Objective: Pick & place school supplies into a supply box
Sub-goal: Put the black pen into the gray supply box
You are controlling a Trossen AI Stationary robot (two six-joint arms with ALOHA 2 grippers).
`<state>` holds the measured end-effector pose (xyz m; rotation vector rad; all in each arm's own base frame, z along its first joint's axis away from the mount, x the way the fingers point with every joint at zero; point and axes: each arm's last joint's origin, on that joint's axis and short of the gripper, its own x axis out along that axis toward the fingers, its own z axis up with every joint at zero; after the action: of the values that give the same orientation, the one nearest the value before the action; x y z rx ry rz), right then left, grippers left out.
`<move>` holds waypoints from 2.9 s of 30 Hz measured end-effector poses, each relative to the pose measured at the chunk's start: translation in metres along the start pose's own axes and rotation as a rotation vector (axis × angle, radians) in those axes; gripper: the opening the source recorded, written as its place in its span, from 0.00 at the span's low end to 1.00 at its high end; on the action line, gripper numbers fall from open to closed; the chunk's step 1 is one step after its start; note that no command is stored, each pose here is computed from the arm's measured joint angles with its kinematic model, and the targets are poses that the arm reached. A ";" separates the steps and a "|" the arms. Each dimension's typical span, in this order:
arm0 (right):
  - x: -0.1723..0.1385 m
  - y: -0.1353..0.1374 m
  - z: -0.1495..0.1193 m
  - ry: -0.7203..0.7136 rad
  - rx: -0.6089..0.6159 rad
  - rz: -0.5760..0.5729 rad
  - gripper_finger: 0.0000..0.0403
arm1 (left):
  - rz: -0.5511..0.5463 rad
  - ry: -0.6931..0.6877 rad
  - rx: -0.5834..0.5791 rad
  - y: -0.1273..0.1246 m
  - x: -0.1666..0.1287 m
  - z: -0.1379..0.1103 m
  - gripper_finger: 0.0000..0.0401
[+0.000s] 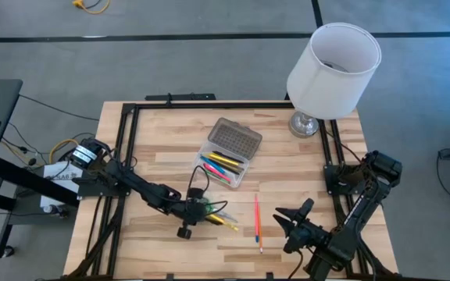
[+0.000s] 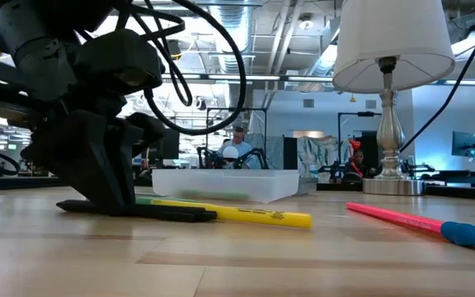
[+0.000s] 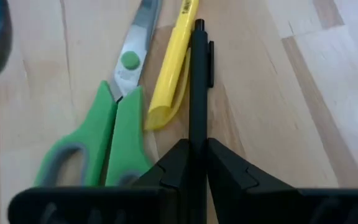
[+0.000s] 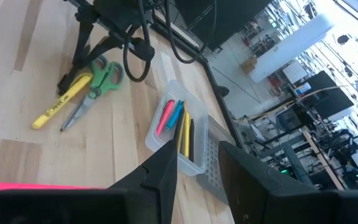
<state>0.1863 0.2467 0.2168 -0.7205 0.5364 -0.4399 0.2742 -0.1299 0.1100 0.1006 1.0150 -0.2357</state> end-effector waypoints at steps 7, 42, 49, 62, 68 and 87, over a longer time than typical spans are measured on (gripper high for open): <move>0.000 0.000 0.000 0.000 0.001 0.000 0.28 | -0.025 0.064 -0.069 -0.012 -0.003 -0.006 0.10; 0.000 0.000 0.000 0.001 0.012 0.002 0.28 | -0.009 0.247 -0.102 -0.044 -0.024 0.012 0.10; 0.000 0.000 0.000 0.001 0.012 0.002 0.28 | -0.005 0.243 -0.100 -0.043 -0.024 0.012 0.10; 0.000 0.000 0.000 0.001 0.012 0.001 0.28 | 0.079 0.221 0.020 -0.047 -0.039 0.036 0.08; 0.000 0.000 0.000 0.001 0.012 0.001 0.28 | 0.201 0.164 0.160 -0.044 -0.047 0.051 0.08; 0.000 0.000 0.000 0.002 0.011 0.001 0.28 | 0.603 0.116 0.231 0.055 -0.043 0.080 0.08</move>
<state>0.1867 0.2467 0.2168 -0.7091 0.5355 -0.4424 0.3324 -0.0856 0.1873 0.6251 1.0245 0.2078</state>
